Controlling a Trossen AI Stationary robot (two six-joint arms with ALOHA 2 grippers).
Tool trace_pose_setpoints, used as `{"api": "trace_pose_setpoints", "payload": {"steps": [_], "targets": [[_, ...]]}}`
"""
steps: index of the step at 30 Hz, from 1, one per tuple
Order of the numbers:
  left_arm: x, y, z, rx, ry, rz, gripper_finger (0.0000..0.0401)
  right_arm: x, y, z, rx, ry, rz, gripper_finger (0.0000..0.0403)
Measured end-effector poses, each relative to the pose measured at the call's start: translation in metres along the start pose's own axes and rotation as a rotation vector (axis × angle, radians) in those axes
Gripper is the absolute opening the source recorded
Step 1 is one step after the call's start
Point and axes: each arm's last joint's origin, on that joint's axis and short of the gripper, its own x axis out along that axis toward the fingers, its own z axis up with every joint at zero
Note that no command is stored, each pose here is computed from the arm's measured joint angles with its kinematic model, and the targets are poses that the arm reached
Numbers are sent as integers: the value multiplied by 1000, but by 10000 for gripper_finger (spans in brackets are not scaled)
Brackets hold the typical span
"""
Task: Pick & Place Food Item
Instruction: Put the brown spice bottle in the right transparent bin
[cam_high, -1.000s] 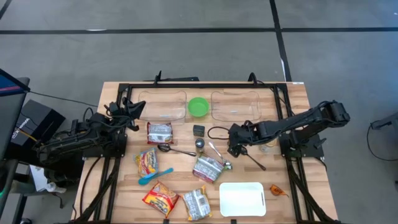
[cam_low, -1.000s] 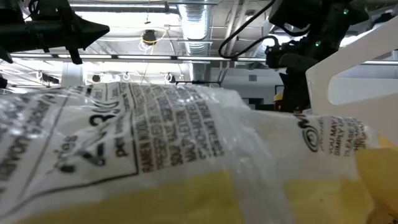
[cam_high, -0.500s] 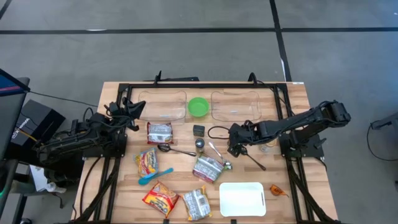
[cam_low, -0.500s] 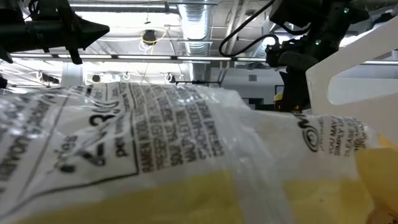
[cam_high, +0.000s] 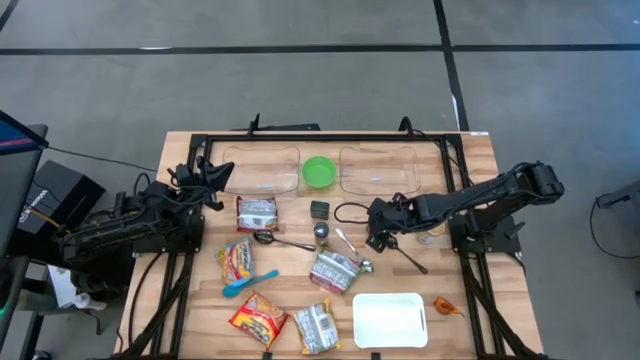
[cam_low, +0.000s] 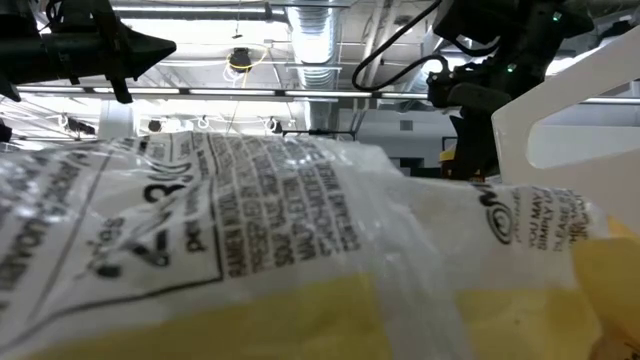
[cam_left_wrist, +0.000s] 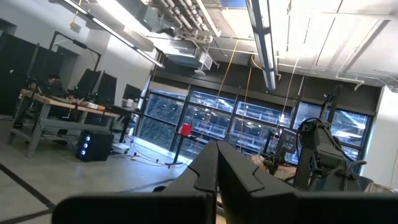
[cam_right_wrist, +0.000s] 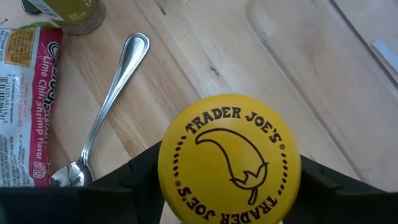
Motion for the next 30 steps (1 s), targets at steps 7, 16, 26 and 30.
{"api": "trace_pose_setpoints", "payload": {"steps": [7,16,26,30], "targets": [[0,0,0,0,0,0,0,0,0,0,-1,-4,0,207],[0,0,0,0,0,0,0,0,0,0,-1,-3,0,208],[0,0,0,0,0,0,0,0,0,0,-21,-3,2,208],[0,0,0,0,0,0,0,-7,5,7,-44,-8,19,208]]}}
